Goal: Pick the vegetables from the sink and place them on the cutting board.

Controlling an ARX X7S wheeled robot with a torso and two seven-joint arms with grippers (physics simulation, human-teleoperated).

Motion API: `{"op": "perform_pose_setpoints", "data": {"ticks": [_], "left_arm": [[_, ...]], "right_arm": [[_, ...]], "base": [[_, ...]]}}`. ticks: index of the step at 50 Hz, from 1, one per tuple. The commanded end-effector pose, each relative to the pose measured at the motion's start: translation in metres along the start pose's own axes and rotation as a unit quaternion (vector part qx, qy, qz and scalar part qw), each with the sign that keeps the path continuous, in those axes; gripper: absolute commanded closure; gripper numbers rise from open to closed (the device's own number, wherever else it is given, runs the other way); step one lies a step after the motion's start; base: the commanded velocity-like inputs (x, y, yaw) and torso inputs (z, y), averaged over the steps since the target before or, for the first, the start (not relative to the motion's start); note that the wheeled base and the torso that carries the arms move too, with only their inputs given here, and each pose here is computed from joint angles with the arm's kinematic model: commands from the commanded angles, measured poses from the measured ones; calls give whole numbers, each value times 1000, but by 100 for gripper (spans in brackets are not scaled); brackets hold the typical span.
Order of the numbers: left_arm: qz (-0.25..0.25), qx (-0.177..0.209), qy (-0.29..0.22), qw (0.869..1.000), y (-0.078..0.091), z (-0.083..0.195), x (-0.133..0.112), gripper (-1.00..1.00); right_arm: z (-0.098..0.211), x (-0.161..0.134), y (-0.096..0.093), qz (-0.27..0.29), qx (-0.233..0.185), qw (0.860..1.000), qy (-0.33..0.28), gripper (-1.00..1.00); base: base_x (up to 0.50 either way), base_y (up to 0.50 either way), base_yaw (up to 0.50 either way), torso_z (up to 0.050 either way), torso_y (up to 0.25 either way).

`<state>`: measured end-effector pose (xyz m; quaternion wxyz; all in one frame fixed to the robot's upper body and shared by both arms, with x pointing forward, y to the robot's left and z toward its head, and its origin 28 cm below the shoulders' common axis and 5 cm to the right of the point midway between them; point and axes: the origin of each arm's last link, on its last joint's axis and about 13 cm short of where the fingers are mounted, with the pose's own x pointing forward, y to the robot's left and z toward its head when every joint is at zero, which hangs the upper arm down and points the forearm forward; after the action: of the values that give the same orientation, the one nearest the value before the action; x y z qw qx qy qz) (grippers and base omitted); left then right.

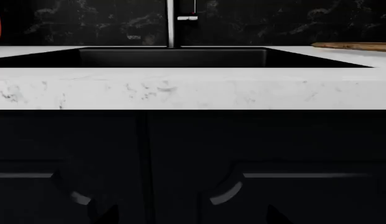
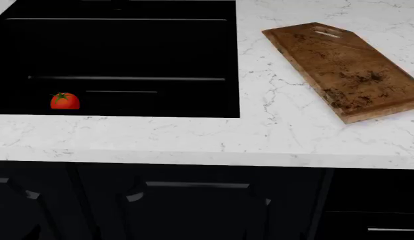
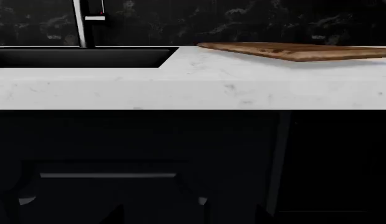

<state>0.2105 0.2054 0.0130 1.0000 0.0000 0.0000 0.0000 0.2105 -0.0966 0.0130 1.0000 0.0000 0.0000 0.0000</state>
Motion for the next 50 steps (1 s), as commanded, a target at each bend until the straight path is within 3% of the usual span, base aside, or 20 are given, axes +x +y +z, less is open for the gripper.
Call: {"op": "perform_pose_setpoints", "data": {"ticks": [1,10,12,17,50], "left_arm": [[0,0,0,1000,0,-1,0,-100],[0,0,-2,1000,0,1,0,-100],[-4,24,3,1000,-2,1,-1,-100],[4,-3,-8,1000,0,2,0,-100],[5,15,-8,1000,-1,1,0,-100]], "right_arm": [[0,0,0,9,0,1000,0,-100],[-1,0,-1,-3,10,1000,-5,-100],[-1,1,-1,-1,9,1000,-5,-100],[-3,2,0,-5,-7,1000,8,-100],[-3,1,-1,-5,-5,1000,2,-100]], "base": [[0,0,0,0,0],[0,0,0,0,0],[0,0,0,0,0],[0,35,0,0,0],[0,500,0,0,0]]}}
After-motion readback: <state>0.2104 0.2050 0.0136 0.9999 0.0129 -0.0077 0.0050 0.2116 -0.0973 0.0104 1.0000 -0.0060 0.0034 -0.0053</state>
